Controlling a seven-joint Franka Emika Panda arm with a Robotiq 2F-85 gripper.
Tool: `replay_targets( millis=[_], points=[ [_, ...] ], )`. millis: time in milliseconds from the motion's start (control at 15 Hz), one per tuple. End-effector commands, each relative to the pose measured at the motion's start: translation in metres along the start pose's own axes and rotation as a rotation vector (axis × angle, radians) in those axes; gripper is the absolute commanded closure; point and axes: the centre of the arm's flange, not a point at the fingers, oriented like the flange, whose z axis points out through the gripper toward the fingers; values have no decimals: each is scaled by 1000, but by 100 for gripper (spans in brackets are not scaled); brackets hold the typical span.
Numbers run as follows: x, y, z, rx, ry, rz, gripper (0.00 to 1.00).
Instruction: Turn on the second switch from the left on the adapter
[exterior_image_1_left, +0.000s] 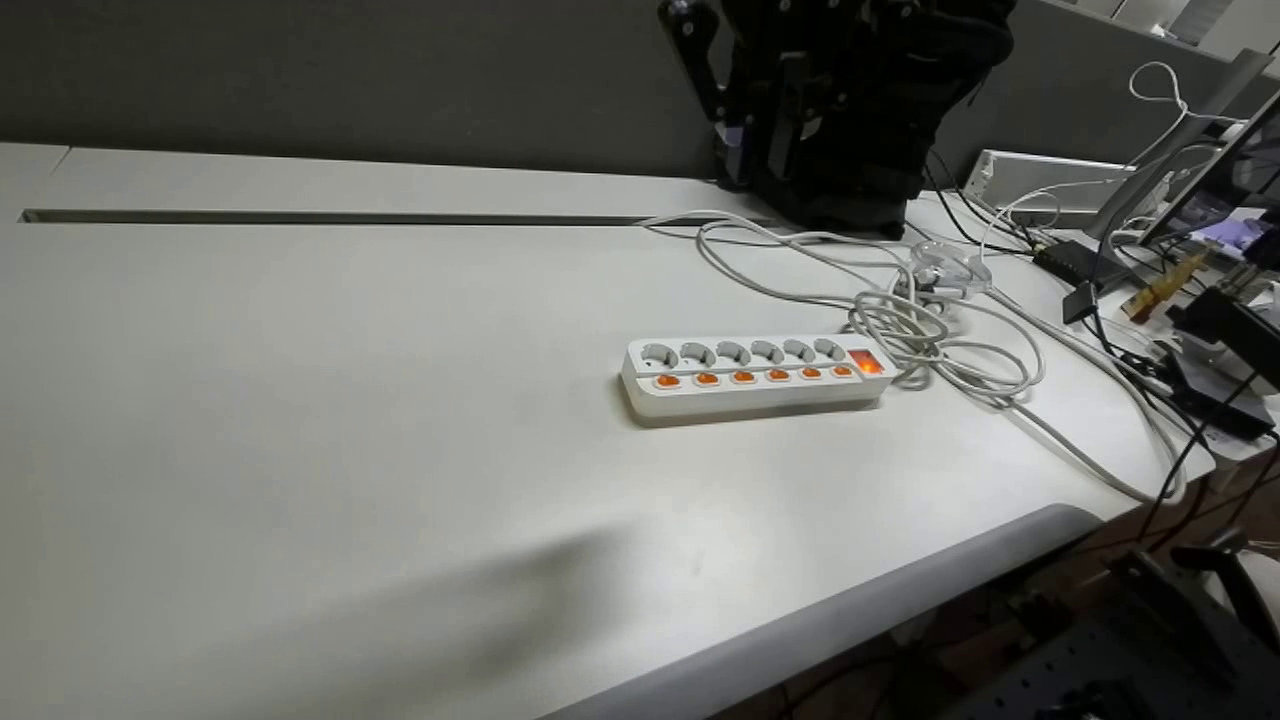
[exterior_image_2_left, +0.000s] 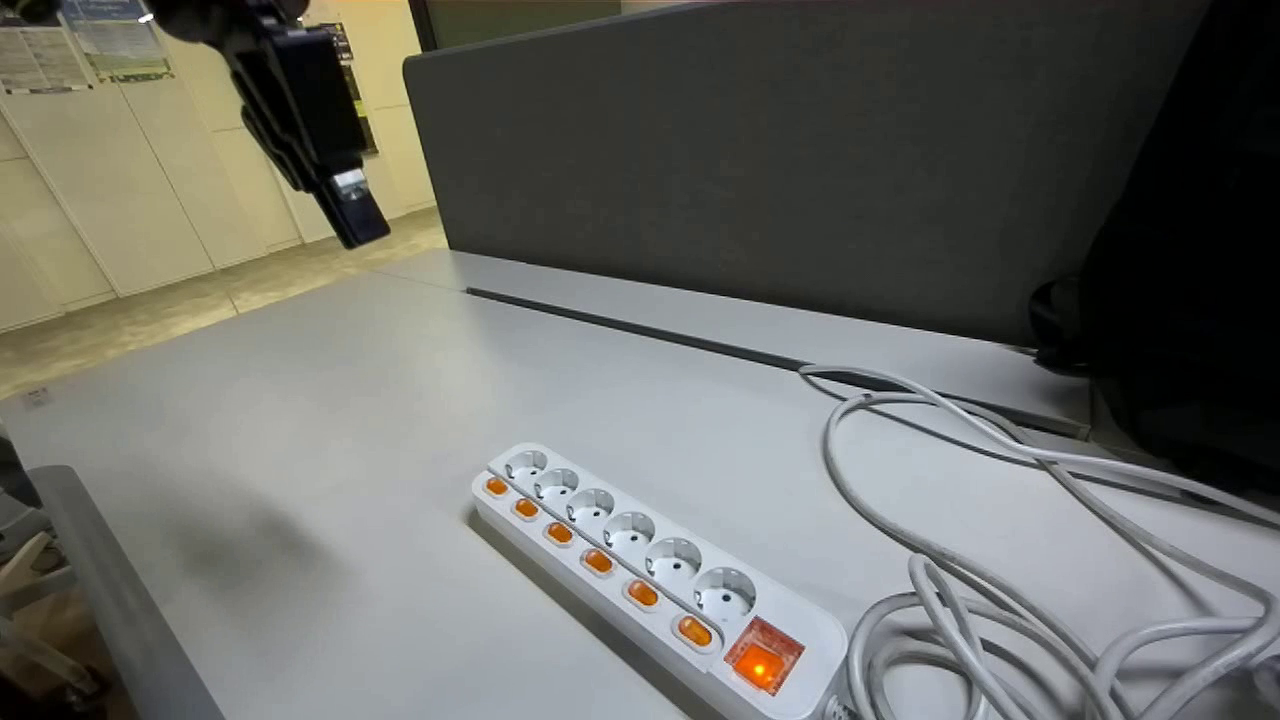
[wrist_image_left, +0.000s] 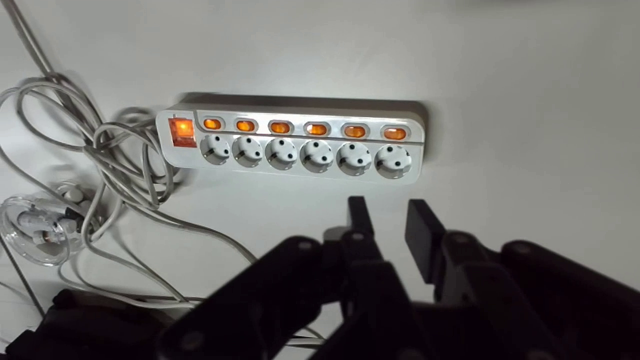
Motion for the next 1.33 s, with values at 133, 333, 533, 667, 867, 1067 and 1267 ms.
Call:
replay_targets(
  millis=[133,333,533,667,867,1067,1267],
  points=[
    [22,2,27,-11,9,56,100],
    [25,9,38,49,-26,75,100],
    [19,12,41,51,-39,71,99],
    [19,13,42,61,-43,76,99],
    [19,13,42,62,-43,74,100],
    [33,21,64,52,-60,129,100],
    [48,32,90,39,-80,144,100]
  ],
)
